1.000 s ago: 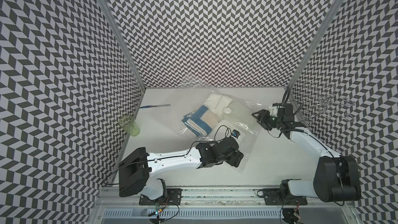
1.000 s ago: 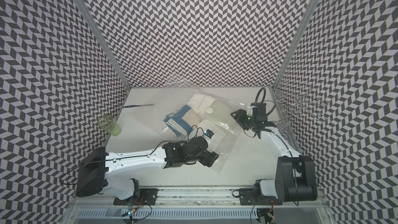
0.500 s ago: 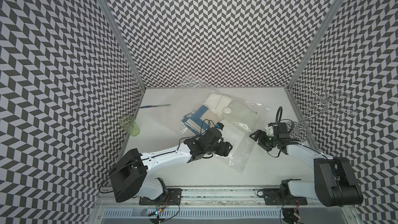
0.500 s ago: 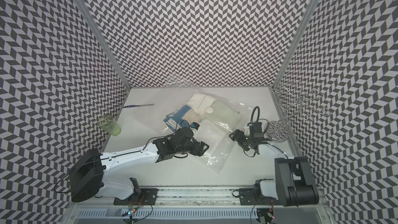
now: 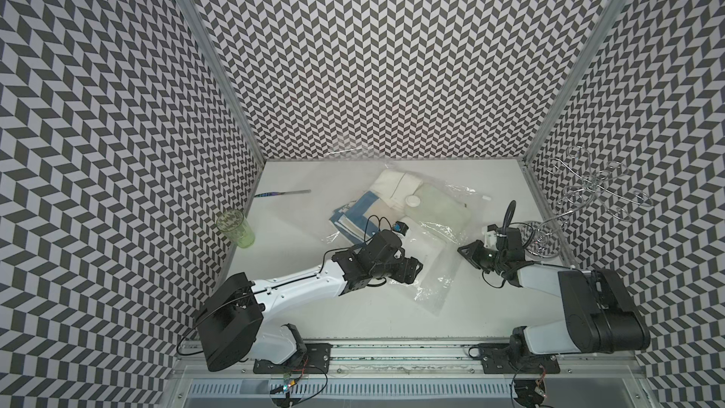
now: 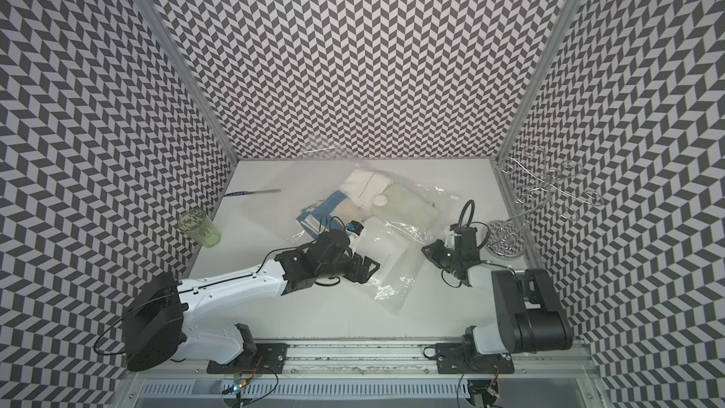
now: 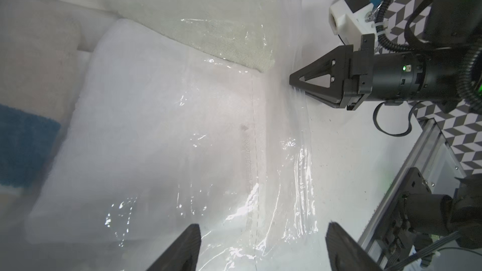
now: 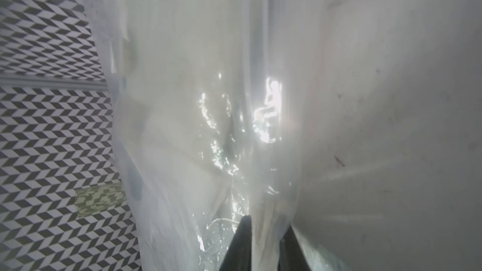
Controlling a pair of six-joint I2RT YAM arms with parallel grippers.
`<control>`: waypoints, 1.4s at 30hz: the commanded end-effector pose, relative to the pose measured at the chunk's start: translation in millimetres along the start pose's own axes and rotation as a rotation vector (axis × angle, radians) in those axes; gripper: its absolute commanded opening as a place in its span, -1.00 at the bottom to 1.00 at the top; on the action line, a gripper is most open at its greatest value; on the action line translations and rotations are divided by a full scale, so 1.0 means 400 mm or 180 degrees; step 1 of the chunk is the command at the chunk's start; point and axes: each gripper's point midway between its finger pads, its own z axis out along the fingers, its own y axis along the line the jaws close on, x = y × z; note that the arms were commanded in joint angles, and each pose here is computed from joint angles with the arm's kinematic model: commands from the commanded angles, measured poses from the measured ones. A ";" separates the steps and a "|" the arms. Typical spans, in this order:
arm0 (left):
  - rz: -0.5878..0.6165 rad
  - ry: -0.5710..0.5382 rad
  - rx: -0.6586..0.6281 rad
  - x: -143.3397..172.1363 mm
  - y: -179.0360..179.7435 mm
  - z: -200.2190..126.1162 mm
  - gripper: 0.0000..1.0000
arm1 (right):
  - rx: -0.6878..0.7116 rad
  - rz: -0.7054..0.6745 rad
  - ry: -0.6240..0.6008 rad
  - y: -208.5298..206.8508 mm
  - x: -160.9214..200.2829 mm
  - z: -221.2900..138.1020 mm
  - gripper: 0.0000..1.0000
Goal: Place the folded towel into the vacuum bag
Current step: Adjust the vacuum bag at the center of the board.
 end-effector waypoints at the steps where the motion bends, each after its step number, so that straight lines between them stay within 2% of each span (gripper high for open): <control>1: 0.0529 -0.0069 0.0254 -0.022 -0.115 -0.008 0.60 | -0.0521 -0.0148 -0.0128 0.129 -0.041 -0.046 -0.89; 3: 0.0842 -0.0011 0.0323 -0.001 -0.167 0.013 0.64 | -0.0720 -0.0122 -0.0133 0.187 -0.049 -0.078 -0.99; 5: 0.0966 -0.0007 0.0291 0.007 -0.187 0.034 0.67 | -0.0847 -0.0060 -0.0136 0.231 -0.055 -0.105 -1.00; 15: 0.1222 -0.0063 -0.0390 -0.044 -0.208 0.122 0.73 | -0.1085 0.0235 -0.0255 0.362 -0.054 -0.178 -1.00; 20: 0.1410 0.0266 -0.0371 0.031 -0.222 0.140 0.71 | -0.0759 0.0221 -0.0337 0.312 -0.068 -0.164 -1.00; 24: 0.1405 0.0348 -0.0175 0.076 -0.231 0.072 0.73 | -0.0516 0.0238 -0.0136 0.227 -0.018 -0.125 -1.00; 27: 0.1691 0.0361 -0.0121 0.125 -0.225 0.046 0.75 | -0.0428 0.0341 -0.0086 0.169 0.008 -0.110 -0.98; 31: 0.2550 0.0511 -0.0391 0.221 -0.229 0.069 0.77 | -0.0475 0.0374 -0.0101 0.168 -0.003 -0.108 -1.00; 32: 0.2898 0.0456 -0.0482 0.246 -0.237 0.073 0.81 | -0.0489 0.0349 -0.0106 0.178 -0.013 -0.110 -1.00; 34: 0.3239 0.0452 -0.0712 0.275 -0.227 0.091 0.89 | -0.0514 0.0309 -0.0118 0.196 -0.028 -0.114 -1.00; 37: 0.3358 0.0550 -0.0914 0.293 -0.194 0.117 0.89 | -0.0538 0.0272 -0.0157 0.213 -0.050 -0.122 -1.00; 42: 0.3348 0.0557 -0.1275 0.286 -0.140 0.123 0.89 | -0.0547 0.0265 -0.0160 0.214 -0.064 -0.125 -1.00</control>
